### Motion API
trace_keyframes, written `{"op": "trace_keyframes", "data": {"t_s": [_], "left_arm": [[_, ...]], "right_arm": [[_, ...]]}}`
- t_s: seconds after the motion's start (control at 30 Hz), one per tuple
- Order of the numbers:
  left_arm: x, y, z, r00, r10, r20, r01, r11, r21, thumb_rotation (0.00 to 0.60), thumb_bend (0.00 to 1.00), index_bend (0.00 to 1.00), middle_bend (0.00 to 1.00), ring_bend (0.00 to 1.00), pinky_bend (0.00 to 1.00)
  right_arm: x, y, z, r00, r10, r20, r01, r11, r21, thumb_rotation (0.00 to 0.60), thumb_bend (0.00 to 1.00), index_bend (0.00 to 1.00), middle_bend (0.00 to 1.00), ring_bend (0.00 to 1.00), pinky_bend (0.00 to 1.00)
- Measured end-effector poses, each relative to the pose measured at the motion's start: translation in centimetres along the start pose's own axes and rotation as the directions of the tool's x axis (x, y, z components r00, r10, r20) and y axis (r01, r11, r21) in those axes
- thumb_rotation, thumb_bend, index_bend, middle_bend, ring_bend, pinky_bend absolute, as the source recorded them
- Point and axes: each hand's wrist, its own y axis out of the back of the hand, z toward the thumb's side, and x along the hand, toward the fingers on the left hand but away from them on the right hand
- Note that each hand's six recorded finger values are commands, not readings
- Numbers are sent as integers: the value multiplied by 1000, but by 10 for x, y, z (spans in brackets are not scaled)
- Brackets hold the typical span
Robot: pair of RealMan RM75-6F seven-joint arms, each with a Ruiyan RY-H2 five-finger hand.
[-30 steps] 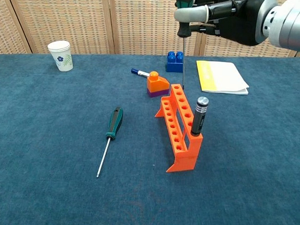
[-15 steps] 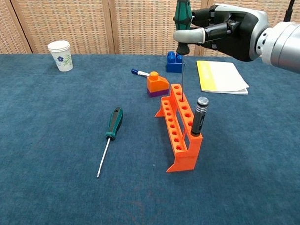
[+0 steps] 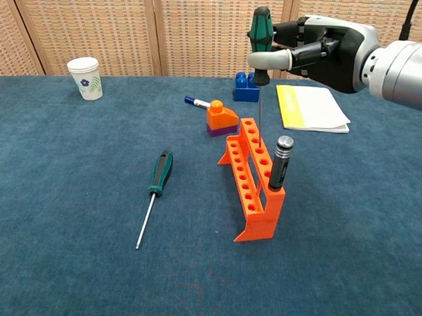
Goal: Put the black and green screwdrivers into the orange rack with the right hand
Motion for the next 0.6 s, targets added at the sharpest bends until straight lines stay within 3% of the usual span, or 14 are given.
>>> {"op": "trace_keyframes", "data": {"t_s": [0.6], "left_arm": [[2, -3, 1, 1000, -11, -2, 11, 1000, 8, 600, 0, 0, 0, 0, 0]], "right_arm": [[4, 2, -11, 1000, 7, 15, -7, 1000, 12, 600, 436, 663, 1, 0, 24]]}}
